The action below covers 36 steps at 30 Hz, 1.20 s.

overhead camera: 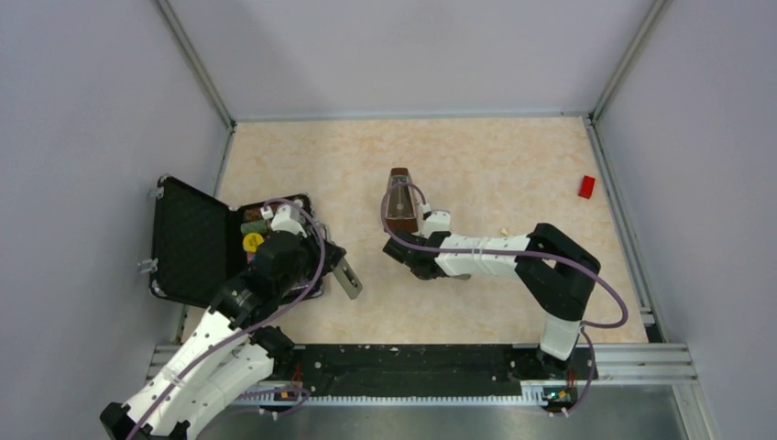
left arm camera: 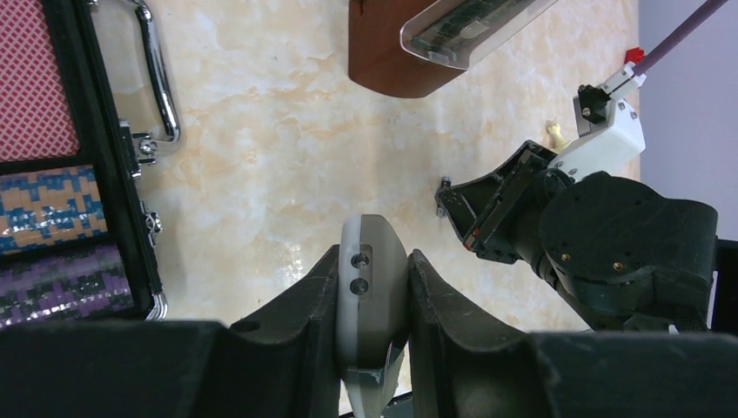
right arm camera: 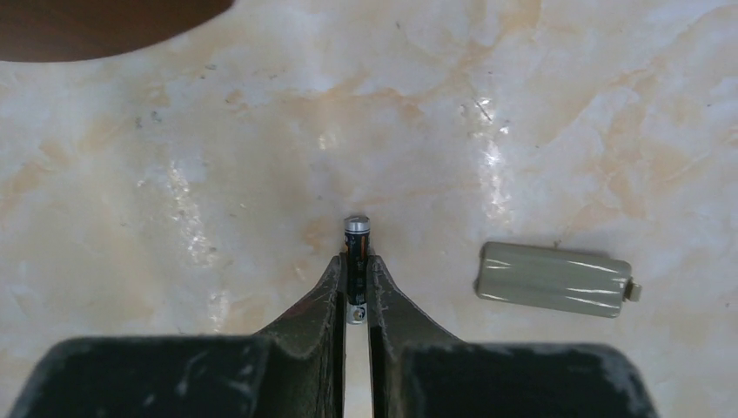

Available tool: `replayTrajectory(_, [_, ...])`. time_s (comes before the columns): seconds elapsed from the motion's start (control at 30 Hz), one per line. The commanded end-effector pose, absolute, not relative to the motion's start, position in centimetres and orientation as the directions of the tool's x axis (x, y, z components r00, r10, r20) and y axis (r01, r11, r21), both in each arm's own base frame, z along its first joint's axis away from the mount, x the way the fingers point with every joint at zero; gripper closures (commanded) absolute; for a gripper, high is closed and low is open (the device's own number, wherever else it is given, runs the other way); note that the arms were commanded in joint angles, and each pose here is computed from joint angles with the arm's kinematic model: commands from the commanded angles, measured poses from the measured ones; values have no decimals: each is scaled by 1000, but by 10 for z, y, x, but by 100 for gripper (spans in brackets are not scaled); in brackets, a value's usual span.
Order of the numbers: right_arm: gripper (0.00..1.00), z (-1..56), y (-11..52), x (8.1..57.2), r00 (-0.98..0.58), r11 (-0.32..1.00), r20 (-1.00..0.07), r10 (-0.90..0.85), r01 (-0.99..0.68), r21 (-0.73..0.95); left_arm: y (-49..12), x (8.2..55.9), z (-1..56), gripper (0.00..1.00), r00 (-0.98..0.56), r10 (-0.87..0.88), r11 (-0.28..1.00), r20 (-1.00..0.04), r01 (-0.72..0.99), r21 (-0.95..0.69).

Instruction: Load the batteries into the remote control

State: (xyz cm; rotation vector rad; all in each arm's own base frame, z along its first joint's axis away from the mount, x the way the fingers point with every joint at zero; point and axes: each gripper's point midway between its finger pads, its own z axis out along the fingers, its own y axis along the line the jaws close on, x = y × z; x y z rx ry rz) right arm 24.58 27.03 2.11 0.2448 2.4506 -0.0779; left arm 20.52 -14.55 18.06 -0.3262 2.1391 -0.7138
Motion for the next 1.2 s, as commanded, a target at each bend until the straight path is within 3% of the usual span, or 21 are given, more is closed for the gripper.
replayTrajectory(0.0, [90,24,262,239,-787,986,-597,158,161,48,-161,214,202,100,-597,-490,753,-636,78,-653])
replayTrajectory(0.2, [78,8,258,233,-823,991,-555,125,134,24,-170,218,200,100,-616,-492,736,-615,83,-672])
replayTrajectory(0.3, [79,-1,261,228,-843,992,-524,119,123,27,-173,218,200,100,-621,-495,729,-608,85,-680])
replayTrajectory(0.5, [91,4,265,224,-852,993,-509,120,97,72,-180,217,197,100,-640,-488,713,-594,101,-694])
replayTrajectory(0.8, [92,112,262,222,-786,968,-611,93,-73,242,-220,206,225,100,-728,-411,585,-548,250,-772])
replayTrajectory(1.03, [90,221,236,198,-711,895,-700,63,-271,355,-269,205,255,100,-798,-348,341,-492,381,-859])
replayTrajectory(1.17, [89,260,240,178,-716,836,-698,19,-371,403,-292,212,260,100,-836,-306,230,-456,400,-887])
